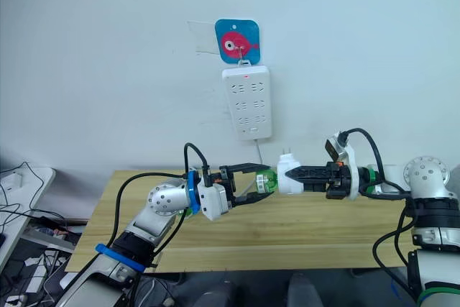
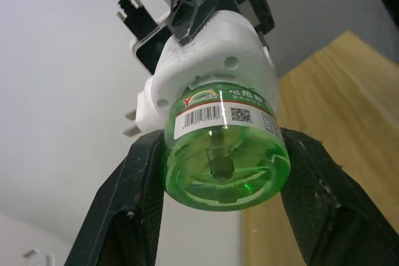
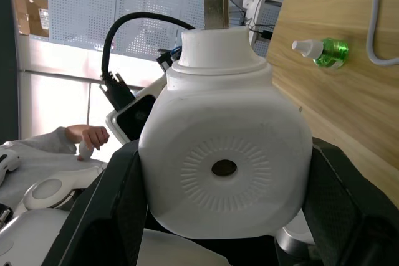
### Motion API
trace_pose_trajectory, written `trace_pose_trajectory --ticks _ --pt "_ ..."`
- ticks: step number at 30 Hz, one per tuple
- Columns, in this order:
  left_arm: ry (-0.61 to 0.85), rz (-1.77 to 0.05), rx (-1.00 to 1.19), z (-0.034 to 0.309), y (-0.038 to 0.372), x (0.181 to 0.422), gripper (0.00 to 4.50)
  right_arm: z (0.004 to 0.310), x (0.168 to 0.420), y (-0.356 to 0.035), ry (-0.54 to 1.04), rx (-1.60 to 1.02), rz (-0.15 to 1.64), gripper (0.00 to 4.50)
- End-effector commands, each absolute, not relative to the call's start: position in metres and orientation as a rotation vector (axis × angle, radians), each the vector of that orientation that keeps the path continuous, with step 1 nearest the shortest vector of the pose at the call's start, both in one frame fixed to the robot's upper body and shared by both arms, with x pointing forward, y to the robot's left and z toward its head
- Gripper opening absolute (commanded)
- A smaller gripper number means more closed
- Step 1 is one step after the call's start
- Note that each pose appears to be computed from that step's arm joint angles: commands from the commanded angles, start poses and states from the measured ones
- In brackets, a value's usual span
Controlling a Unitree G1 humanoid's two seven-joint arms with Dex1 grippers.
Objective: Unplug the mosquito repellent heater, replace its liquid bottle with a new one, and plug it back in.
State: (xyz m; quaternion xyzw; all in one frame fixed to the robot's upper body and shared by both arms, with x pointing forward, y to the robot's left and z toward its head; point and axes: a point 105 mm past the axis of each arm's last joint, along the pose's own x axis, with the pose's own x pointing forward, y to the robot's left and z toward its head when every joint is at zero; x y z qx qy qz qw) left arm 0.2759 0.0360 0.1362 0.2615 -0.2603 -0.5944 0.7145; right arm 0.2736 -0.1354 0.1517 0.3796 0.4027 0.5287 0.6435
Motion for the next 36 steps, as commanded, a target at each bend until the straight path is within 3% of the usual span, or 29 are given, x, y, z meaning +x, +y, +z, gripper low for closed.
trace_pose_trajectory --ticks 1,4,7,10,14,15,22,28,36 --pt "-0.360 -1.407 0.254 0.155 0.033 0.271 2.23 0.161 0.269 -0.136 0.891 0.823 1.244 2.97" --pt "0.027 -1.452 -0.226 0.164 0.036 0.273 2.23 0.158 0.267 -0.137 0.902 0.789 1.242 2.97" --pt "0.314 -1.493 -0.508 0.162 0.042 0.268 2.23 0.157 0.265 -0.136 0.907 0.781 1.252 2.97" --pt "0.477 -1.475 -0.775 0.163 0.049 0.273 2.23 0.156 0.264 -0.134 0.912 0.775 1.264 2.97" --pt "0.546 -1.459 -0.864 0.159 0.048 0.275 2.23 0.157 0.264 -0.134 0.903 0.782 1.267 2.97" --pt "0.546 -1.463 -0.863 0.160 0.047 0.275 2.23 0.157 0.265 -0.134 0.900 0.784 1.266 2.97" --pt "0.501 -1.430 -0.851 0.163 0.048 0.282 4.47 0.157 0.265 -0.135 0.890 0.797 1.259 2.97" --pt "0.342 -1.405 -0.622 0.175 0.068 0.294 4.47 0.157 0.268 -0.139 0.880 0.814 1.233 2.97" --pt "-0.179 -1.437 0.300 0.177 0.070 0.266 4.47 0.160 0.277 -0.144 0.855 0.851 1.201 2.97"
